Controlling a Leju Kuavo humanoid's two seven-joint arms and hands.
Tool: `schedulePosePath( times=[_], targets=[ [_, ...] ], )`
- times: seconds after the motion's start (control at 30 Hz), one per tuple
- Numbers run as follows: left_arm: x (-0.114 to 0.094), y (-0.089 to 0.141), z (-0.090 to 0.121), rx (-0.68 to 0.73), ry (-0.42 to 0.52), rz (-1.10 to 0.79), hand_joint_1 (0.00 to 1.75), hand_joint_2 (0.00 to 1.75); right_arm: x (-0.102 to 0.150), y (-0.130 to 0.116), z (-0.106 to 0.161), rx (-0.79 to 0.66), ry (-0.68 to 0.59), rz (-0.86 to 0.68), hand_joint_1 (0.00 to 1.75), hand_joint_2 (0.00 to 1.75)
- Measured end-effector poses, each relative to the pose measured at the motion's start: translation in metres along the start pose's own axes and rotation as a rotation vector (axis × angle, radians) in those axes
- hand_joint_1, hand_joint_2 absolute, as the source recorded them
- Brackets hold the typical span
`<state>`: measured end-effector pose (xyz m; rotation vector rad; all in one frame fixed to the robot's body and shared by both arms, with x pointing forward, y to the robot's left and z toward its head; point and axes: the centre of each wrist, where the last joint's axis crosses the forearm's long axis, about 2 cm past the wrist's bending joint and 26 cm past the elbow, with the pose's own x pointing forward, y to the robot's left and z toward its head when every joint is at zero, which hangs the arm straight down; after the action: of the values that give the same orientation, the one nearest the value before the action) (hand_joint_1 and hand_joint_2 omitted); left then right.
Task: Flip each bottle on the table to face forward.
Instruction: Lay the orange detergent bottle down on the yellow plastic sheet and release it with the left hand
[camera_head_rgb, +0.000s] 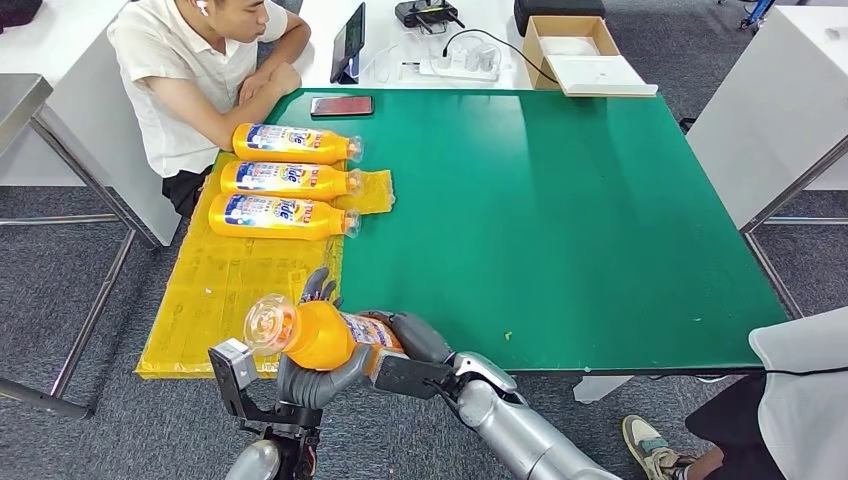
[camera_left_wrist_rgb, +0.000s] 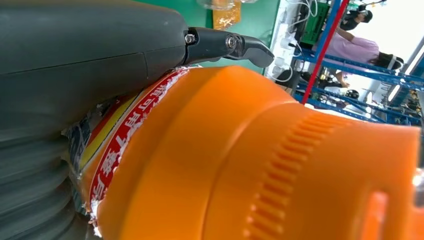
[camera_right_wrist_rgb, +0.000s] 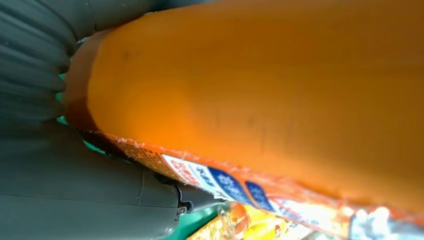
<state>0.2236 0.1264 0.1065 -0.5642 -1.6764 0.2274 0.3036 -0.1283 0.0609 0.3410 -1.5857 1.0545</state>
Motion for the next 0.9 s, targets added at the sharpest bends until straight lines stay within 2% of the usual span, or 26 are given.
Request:
schedulePosePath(
  times=[0.03,0.1,0.13,0.23,0.67,0.9],
  targets=[
    [-0.001,0.001,0.0,0.004,0.003,0.003,1.75,1.75,0.001,0.0,-0.001,0.009,0.002,0.004,0.96,1.75],
    [-0.001,0.003,0.0,0.011,0.003,0.009,1.75,1.75,0.001,0.0,-0.003,0.018,0.006,0.007,0.12,1.75],
    [-0.001,0.003,0.0,0.015,0.003,0.012,1.75,1.75,0.002,0.001,-0.003,0.022,0.008,0.008,0.0,1.31],
    [0.0,0.005,-0.001,0.026,-0.001,0.025,1.75,1.75,0.002,0.003,-0.004,0.025,0.004,0.009,0.0,0.0],
    [0.004,0.011,-0.007,0.041,-0.022,0.061,1.75,1.75,0.007,0.02,-0.001,0.005,-0.146,-0.024,0.0,0.0],
    [0.009,0.022,-0.007,0.052,-0.055,0.044,1.75,1.75,0.006,0.031,0.011,-0.06,-0.218,-0.069,0.0,0.0]
  ],
)
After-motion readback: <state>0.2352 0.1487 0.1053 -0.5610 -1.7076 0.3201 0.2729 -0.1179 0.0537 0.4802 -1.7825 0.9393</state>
